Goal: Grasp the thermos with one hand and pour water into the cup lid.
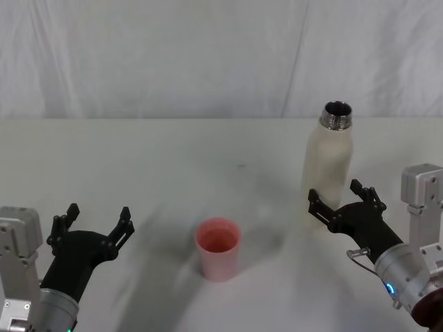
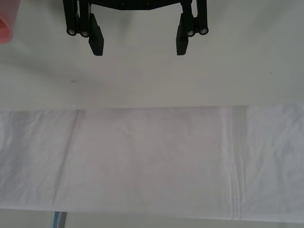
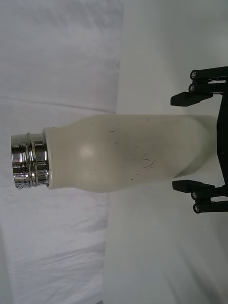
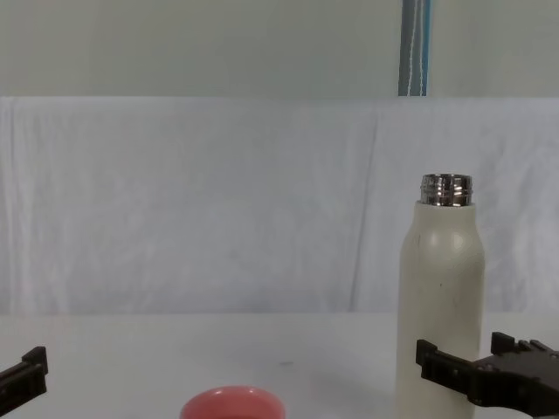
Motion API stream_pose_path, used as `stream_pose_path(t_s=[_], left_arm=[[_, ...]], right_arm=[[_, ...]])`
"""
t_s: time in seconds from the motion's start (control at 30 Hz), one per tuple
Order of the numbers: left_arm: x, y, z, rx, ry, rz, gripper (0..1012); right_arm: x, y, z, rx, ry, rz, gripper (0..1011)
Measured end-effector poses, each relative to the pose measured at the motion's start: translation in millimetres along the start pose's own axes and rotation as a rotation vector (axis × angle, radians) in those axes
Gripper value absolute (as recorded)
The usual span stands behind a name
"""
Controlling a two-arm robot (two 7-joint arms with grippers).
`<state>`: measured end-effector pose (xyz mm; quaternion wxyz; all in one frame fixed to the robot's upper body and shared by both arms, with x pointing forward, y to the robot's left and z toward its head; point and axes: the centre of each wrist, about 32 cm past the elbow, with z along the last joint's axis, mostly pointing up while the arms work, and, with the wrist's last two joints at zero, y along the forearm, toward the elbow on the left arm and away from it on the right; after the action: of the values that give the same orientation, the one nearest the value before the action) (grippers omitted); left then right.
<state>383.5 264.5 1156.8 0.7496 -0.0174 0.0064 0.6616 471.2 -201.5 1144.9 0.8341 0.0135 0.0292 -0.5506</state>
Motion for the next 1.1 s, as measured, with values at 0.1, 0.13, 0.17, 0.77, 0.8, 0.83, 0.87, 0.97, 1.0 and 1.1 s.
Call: stream_pose_path(t_s=[0.1, 0.13, 0.17, 0.77, 0.8, 0.83, 0.87, 0.97, 1.0, 1.1], left_arm=[[0.0, 0.0, 0.0, 0.000, 0.000, 0.000, 1001], [0.0, 0.0, 0.0, 0.000, 0.000, 0.000, 1001], [0.0, 0.0, 0.0, 0.000, 0.000, 0.000, 1001], [0.0, 0.0, 0.0, 0.000, 0.000, 0.000, 1001], [0.0, 0.0, 0.0, 0.000, 0.000, 0.000, 1001], [0.0, 0.0, 0.0, 0.000, 0.000, 0.000, 1001], [0.0, 0.0, 0.0, 0.000, 0.000, 0.000, 1001], [0.0, 0.0, 0.0, 0.000, 0.000, 0.000, 1001], [0.0, 0.0, 0.0, 0.000, 0.000, 0.000, 1001], [0.0, 0.0, 0.0, 0.000, 0.000, 0.000, 1001]], right_arm=[[-0.4, 2.0, -0.2, 0.000, 0.000, 0.001, 1000], [-0.5, 2.5, -0.2, 0.000, 0.000, 0.001, 1000], [-0.6, 3.7, -0.4, 0.000, 0.001, 0.001, 1000], [0.3, 17.9, -0.5, 0.003, 0.003, 0.013, 1000], [0.2, 18.3, -0.3, 0.004, 0.003, 0.014, 1000], [0.2, 18.3, -0.3, 0.004, 0.003, 0.014, 1000], [0.2, 18.7, -0.3, 0.004, 0.004, 0.014, 1000], [0.0, 19.9, -0.1, 0.004, 0.005, 0.015, 1000], [0.0, 20.2, -0.1, 0.005, 0.005, 0.015, 1000], [-0.3, 22.0, 0.1, 0.007, 0.005, 0.016, 1000]])
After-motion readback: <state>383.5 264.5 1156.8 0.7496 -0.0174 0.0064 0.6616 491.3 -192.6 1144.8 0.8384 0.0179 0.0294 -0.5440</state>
